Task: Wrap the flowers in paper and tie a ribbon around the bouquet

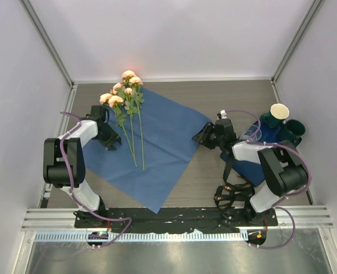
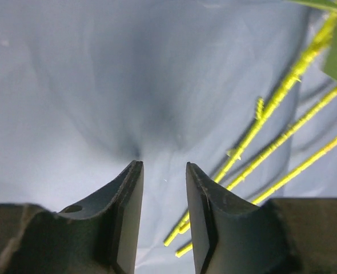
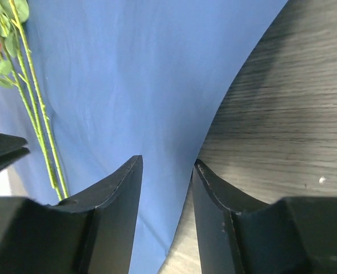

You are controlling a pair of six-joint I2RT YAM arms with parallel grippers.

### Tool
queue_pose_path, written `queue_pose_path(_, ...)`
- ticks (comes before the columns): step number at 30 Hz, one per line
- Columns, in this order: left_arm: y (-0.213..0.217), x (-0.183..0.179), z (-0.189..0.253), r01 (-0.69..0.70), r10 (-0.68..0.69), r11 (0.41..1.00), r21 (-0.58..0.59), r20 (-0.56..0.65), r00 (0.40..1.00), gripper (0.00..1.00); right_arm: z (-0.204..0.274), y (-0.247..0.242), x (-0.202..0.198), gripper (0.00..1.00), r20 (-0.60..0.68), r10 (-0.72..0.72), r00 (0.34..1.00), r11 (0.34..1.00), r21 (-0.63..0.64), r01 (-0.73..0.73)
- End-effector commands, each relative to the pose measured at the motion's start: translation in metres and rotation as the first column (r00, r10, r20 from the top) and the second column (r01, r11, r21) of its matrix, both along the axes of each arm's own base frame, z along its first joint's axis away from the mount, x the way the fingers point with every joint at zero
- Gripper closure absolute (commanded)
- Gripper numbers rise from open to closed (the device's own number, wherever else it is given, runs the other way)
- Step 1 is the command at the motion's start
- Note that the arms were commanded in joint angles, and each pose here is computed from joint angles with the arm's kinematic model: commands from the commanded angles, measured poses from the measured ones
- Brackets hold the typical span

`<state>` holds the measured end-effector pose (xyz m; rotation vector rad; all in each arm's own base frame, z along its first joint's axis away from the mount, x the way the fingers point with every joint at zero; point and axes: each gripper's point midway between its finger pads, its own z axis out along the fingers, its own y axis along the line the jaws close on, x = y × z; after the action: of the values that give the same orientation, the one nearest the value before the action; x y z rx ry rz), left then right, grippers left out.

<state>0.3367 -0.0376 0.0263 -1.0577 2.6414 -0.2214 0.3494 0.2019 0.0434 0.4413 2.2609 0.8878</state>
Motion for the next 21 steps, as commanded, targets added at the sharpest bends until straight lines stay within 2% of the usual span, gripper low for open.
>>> queue_pose_path(1, -0.031, 0.01, 0.031, 0.092, -0.076, 0.981, -0.172, 0.098, 0.992, 0.59, 0.011, -0.02, -0.017, 0.53, -0.028, 0.084, 0.996, 0.953, -0.288, -0.088)
queue_pose_path(5, -0.044, 0.027, 0.051, 0.106, -0.062, 0.969, -0.223, 0.196, 0.979, 0.59, 0.02, 0.007, -0.042, 0.5, -0.041, 0.225, 0.974, 0.925, -0.305, -0.227)
queue_pose_path(6, -0.046, 0.032, 0.055, 0.106, -0.056, 0.968, -0.229, 0.214, 0.975, 0.59, 0.027, 0.03, -0.053, 0.5, -0.017, 0.317, 0.948, 0.893, -0.33, -0.305)
queue_pose_path(9, -0.057, 0.045, 0.058, 0.135, -0.076, 0.958, -0.252, 0.229, 0.97, 0.66, 0.028, 0.048, -0.063, 0.49, -0.003, 0.358, 0.934, 0.84, -0.436, -0.324)
queue_pose_path(11, -0.059, 0.045, 0.047, 0.133, -0.089, 0.965, -0.228, 0.192, 0.977, 0.75, 0.029, 0.055, -0.065, 0.49, -0.004, 0.376, 0.926, 0.836, -0.429, -0.341)
queue_pose_path(14, -0.06, 0.047, 0.037, 0.128, -0.098, 0.974, -0.185, 0.161, 0.982, 0.8, 0.036, 0.069, -0.066, 0.49, 0.018, 0.403, 0.915, 0.848, -0.384, -0.366)
queue_pose_path(18, -0.069, 0.045, 0.024, 0.147, -0.123, 0.973, -0.178, 0.138, 0.983, 0.84, 0.035, 0.08, -0.062, 0.5, 0.02, 0.422, 0.906, 0.847, -0.365, -0.386)
queue_pose_path(21, -0.072, 0.044, 0.013, 0.149, -0.129, 0.975, -0.163, 0.122, 0.984, 0.82, 0.038, 0.087, -0.06, 0.5, 0.027, 0.435, 0.9, 0.848, -0.349, -0.4)
